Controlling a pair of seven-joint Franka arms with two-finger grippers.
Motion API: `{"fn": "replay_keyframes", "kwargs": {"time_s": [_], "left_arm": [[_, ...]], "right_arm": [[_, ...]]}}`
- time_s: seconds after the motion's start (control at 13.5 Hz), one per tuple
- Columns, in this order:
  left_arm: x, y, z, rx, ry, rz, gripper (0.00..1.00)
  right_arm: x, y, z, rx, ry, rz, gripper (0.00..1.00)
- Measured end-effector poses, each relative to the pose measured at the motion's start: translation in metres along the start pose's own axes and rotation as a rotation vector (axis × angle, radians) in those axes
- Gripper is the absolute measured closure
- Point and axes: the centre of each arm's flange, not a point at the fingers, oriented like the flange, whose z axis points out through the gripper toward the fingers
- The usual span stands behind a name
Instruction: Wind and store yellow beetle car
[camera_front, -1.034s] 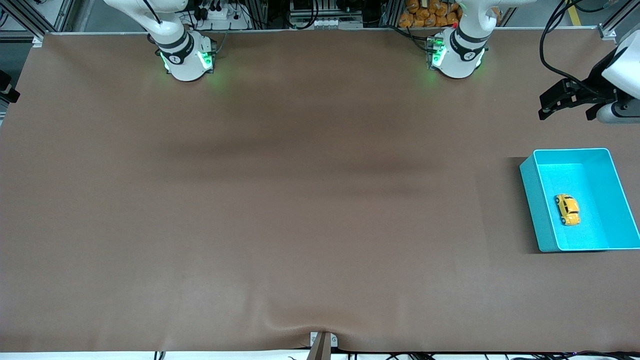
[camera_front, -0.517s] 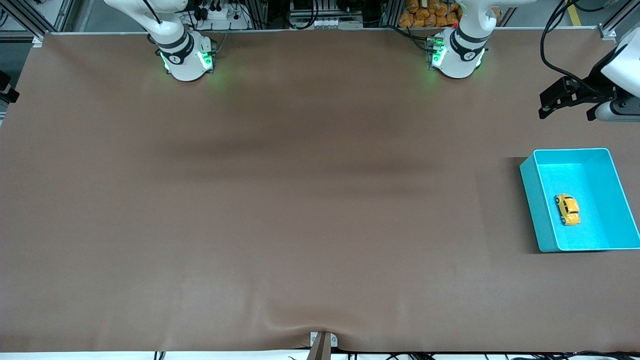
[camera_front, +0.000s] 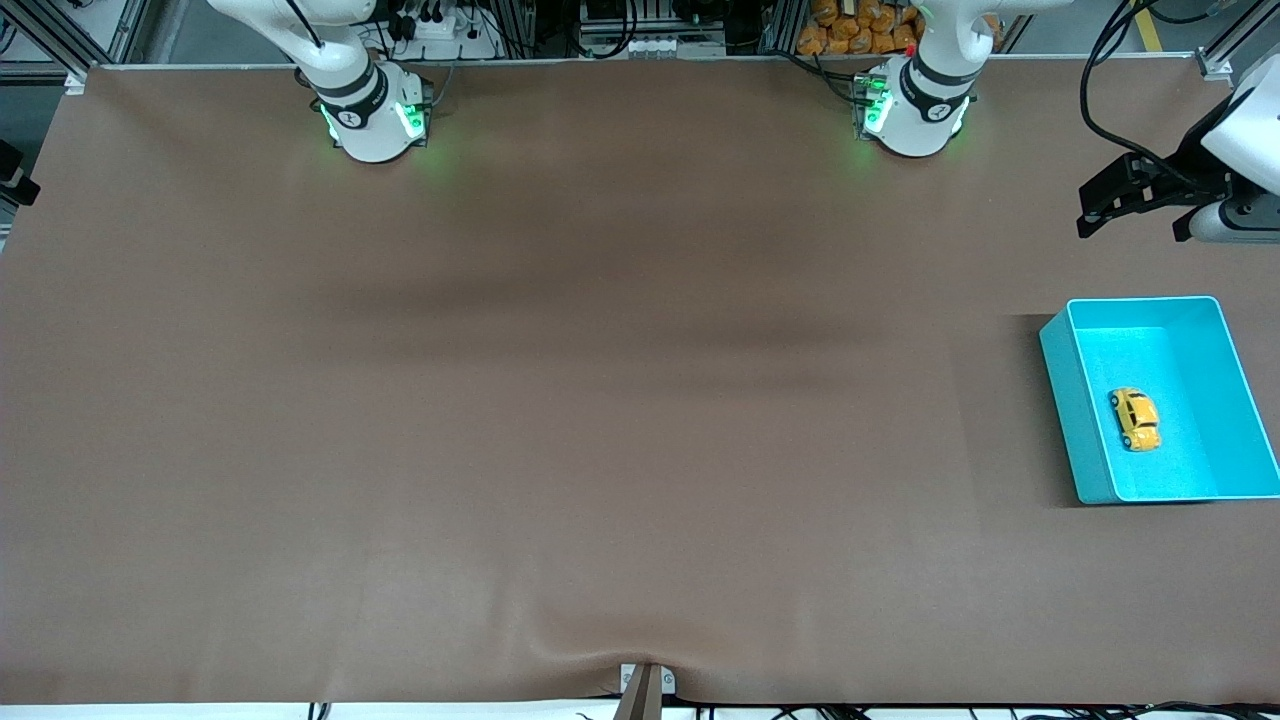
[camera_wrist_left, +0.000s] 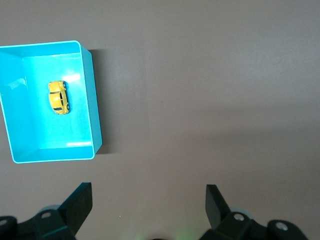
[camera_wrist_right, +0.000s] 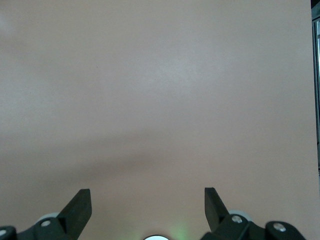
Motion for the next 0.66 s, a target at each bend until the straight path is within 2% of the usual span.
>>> {"fn": "replay_keyframes", "kwargs": {"time_s": [0.15,0.37,0.52,0.66], "left_arm": [[0.0,0.0,0.0,0.0,0.0,0.0,0.0],[0.0,0.0,0.0,0.0,0.0,0.0,0.0],[0.0,0.0,0.0,0.0,0.0,0.0,0.0],[0.0,0.0,0.0,0.0,0.0,0.001,0.0]], "right_arm": [[-0.001,-0.004,0.0,0.001,-0.005,-0.008,0.0],[-0.004,-0.015,0.008,0.0,-0.056,-0.031,0.0],[-0.002,-0.022,0.018,0.021,-0.078,-0.045,0.0],[0.006,-0.027,0.029,0.034,-0.072,-0.053,0.0]]}}
